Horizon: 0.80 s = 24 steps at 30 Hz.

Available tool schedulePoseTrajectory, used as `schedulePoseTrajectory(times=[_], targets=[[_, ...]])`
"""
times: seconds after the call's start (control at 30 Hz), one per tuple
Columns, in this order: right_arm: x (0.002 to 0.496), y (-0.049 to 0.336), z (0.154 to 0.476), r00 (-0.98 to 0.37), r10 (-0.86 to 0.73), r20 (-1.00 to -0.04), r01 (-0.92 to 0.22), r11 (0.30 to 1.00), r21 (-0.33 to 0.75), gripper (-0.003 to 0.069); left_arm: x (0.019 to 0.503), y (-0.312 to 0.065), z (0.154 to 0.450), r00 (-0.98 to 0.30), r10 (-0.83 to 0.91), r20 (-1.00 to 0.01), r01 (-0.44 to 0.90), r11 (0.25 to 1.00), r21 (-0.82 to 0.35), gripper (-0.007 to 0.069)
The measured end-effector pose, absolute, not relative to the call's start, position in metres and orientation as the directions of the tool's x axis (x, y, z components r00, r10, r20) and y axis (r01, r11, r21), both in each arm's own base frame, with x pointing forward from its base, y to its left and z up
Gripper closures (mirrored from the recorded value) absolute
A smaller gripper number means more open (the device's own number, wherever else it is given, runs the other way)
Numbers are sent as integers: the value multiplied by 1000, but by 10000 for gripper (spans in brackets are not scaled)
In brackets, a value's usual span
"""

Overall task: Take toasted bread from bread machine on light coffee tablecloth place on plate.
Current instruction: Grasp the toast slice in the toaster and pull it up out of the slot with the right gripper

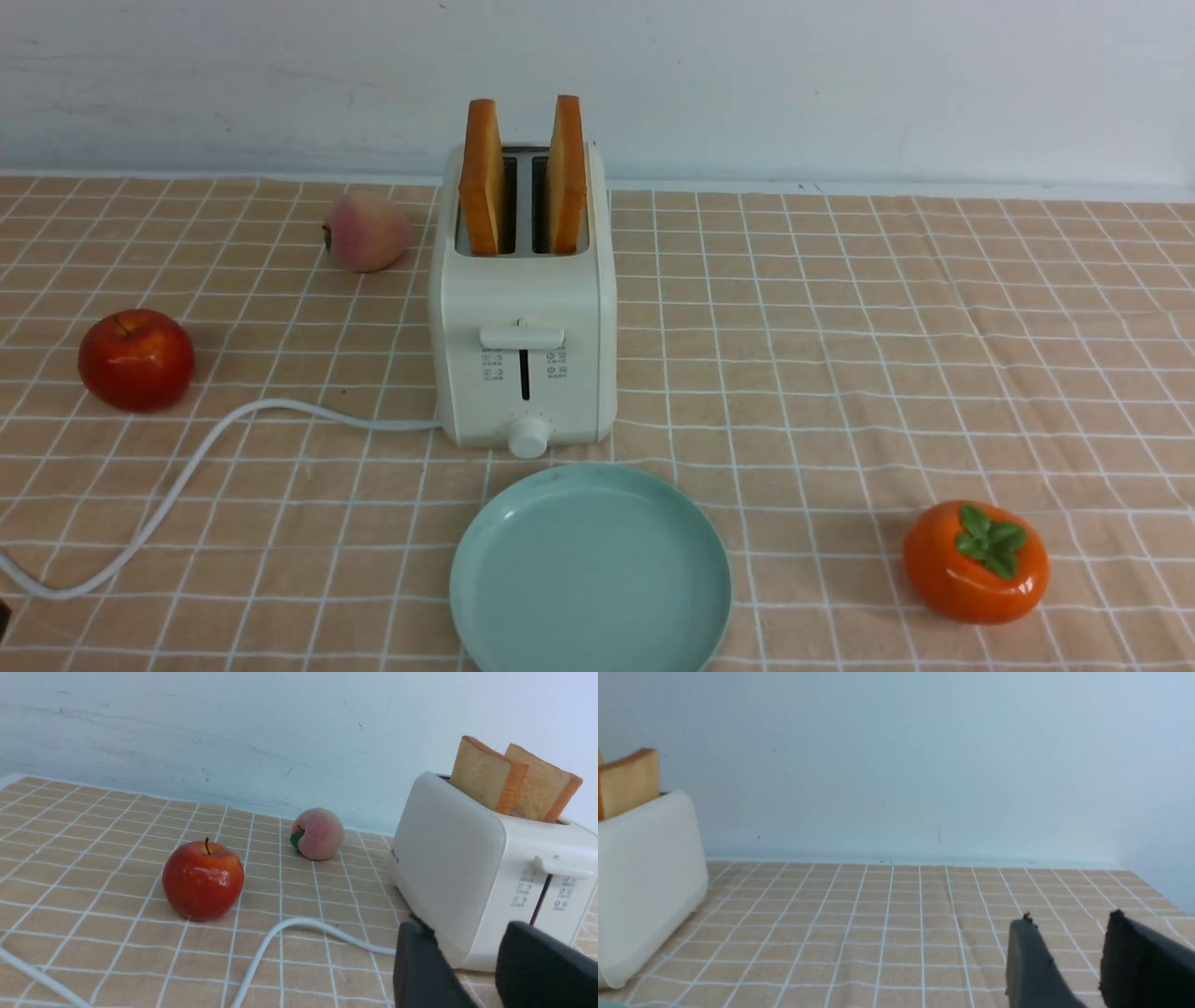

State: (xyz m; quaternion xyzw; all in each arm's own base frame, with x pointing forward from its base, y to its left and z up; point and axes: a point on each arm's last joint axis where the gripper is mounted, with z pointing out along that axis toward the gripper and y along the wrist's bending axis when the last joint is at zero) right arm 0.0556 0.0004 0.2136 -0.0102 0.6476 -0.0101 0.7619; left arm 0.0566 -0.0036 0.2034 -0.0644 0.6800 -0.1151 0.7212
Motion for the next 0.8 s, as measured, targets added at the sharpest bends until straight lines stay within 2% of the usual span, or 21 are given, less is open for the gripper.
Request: schedulePoseTrajectory(times=[0.17,0.23,0.3,0.43,0.5,0.57,0.6,0.63,0.67,0.73,0.8], targets=[[52,1,228,321,98,-942,-41,995,89,419,54,-5,221,229,-273,-934,140,959,-246,385],[46,0,241,451,242,-859,-112,970,215,419,47,-4,239,401,-383,-832,235,921,-310,385],[40,-1,253,539,319,-779,-168,948,272,419,36,-2,256,535,-475,-699,332,878,-344,385],[25,-2,298,638,349,-686,-222,937,270,419,18,2,306,633,-561,-533,430,828,-361,385],[17,-2,339,672,356,-649,-240,934,263,419,11,3,347,647,-574,-502,450,819,-357,385],[11,-2,384,695,358,-624,-252,933,255,419,5,3,391,648,-566,-510,447,825,-347,385],[10,-2,389,696,358,-622,-253,933,254,419,8,3,396,641,-562,-523,440,827,-350,385],[11,-1,427,693,359,-625,-254,933,254,419,13,1,431,604,-540,-586,405,841,-359,385],[13,-1,443,684,359,-635,-252,933,256,419,17,0,445,579,-528,-622,384,849,-364,385],[23,-1,475,637,348,-688,-230,937,262,419,32,-2,472,486,-501,-716,325,864,-384,385],[42,0,493,546,326,-771,-185,945,268,419,53,-4,486,357,-478,-802,259,876,-407,385]])
